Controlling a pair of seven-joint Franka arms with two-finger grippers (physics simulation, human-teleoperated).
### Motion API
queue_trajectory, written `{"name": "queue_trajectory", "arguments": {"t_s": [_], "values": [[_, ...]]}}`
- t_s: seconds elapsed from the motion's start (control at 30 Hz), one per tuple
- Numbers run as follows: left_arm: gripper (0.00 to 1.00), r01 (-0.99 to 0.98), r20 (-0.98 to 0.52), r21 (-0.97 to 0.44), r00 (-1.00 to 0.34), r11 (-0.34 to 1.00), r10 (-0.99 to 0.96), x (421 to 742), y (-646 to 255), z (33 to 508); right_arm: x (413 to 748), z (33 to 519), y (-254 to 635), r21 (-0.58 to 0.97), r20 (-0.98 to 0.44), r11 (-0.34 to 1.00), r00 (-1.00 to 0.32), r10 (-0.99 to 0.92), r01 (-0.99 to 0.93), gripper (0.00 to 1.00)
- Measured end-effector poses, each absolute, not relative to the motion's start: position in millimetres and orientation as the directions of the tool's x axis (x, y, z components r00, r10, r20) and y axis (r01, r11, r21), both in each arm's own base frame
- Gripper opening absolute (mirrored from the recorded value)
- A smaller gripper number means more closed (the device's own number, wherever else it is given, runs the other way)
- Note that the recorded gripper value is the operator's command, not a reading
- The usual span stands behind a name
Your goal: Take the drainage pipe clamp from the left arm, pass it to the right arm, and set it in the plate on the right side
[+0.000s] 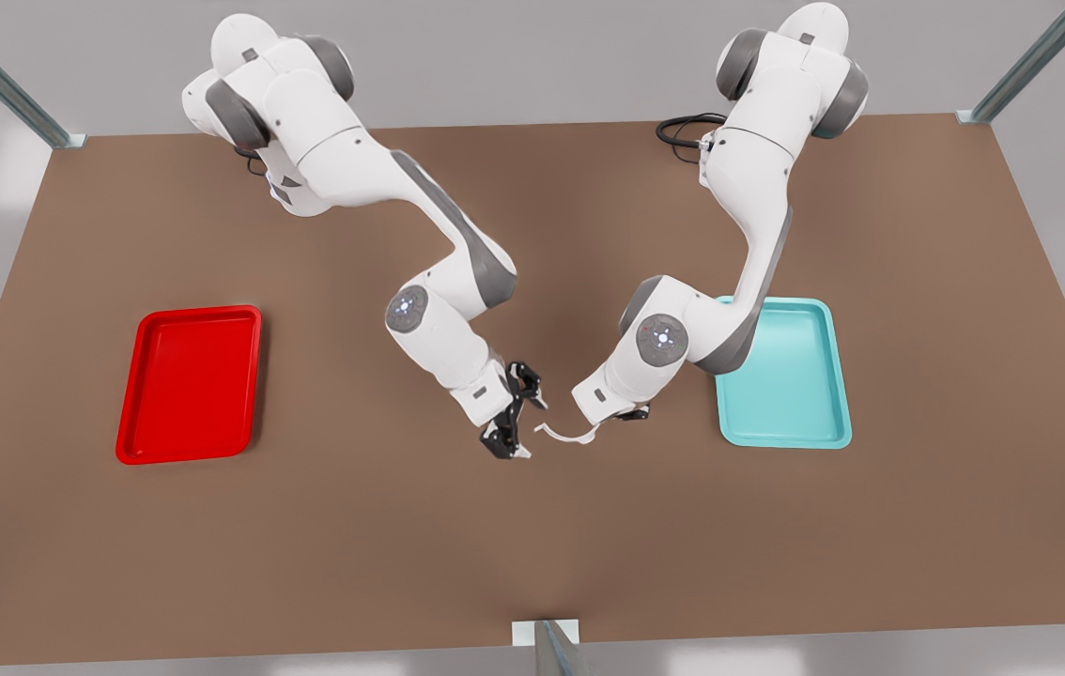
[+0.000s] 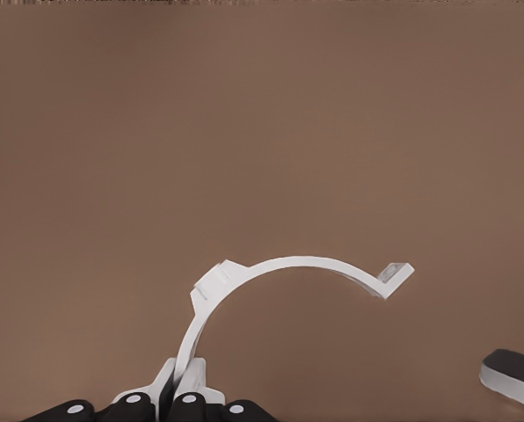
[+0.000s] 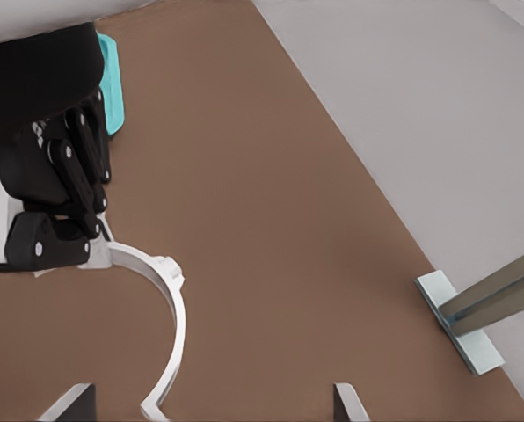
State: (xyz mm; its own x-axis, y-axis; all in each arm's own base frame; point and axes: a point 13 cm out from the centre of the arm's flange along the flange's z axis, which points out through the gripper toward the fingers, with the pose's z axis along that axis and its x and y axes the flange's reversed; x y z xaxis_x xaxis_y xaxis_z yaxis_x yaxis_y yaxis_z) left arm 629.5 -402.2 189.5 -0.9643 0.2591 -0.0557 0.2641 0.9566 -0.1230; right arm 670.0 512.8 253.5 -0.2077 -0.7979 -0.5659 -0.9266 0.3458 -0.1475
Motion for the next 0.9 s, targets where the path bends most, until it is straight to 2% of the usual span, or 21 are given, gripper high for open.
{"name": "queue_trajectory", "arguments": {"t_s": [0.2,0.63,0.9], "values": [[0.21,0.269,-0.057,-0.129,-0.963,0.955,0.263,627.7,-411.8,190.5,661.8,227.8,491.9,-0.159,-0.545,0.335,-0.2,-0.814,-0.929,1.0],[0.21,0.31,-0.088,-0.147,-0.95,0.939,0.299,619.6,-477.4,183.4,656.3,227.6,440.2,-0.188,-0.515,0.322,-0.186,-0.837,-0.928,1.0],[0.21,0.302,-0.089,-0.152,-0.952,0.941,0.291,611.6,-491.8,187.0,649.8,211.5,449.0,-0.216,-0.502,0.287,-0.146,-0.853,-0.934,1.0]]}}
